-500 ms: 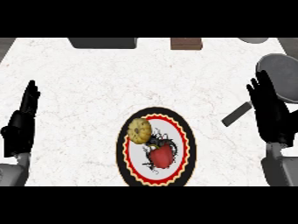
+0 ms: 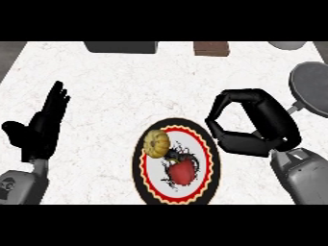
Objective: Pick the bell pepper from the plate and place it in the pan
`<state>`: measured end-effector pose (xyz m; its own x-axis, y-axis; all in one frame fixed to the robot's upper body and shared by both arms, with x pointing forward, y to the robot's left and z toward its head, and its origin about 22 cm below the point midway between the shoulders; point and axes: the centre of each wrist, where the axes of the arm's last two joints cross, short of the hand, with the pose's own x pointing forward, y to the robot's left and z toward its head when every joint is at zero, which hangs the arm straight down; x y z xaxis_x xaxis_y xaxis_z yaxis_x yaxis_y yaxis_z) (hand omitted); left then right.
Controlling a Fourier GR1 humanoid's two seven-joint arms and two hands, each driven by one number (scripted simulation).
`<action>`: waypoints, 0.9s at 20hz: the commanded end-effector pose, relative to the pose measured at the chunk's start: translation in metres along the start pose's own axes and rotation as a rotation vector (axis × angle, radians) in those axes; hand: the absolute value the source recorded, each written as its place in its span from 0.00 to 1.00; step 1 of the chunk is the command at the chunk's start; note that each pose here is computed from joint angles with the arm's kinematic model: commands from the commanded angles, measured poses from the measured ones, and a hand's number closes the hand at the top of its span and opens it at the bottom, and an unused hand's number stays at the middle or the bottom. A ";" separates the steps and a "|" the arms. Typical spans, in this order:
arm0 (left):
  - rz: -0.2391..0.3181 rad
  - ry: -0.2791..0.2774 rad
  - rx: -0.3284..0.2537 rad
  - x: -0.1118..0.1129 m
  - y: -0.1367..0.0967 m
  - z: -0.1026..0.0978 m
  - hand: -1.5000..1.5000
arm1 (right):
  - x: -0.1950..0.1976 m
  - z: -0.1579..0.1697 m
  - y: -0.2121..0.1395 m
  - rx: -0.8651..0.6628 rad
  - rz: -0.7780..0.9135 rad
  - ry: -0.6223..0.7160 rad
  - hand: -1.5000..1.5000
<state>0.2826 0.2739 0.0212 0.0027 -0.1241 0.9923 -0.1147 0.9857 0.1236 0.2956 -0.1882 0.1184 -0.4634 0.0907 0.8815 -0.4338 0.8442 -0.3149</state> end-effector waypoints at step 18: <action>0.085 0.060 -0.033 0.040 0.004 0.003 0.50 | 0.049 0.005 0.005 0.493 0.823 -0.115 0.00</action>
<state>0.2829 0.2710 0.0595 0.0562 -0.0344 0.9978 -0.0886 0.9953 0.0393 0.2756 -0.2089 0.1507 -0.8137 0.4155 0.4066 -0.2717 0.3466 -0.8978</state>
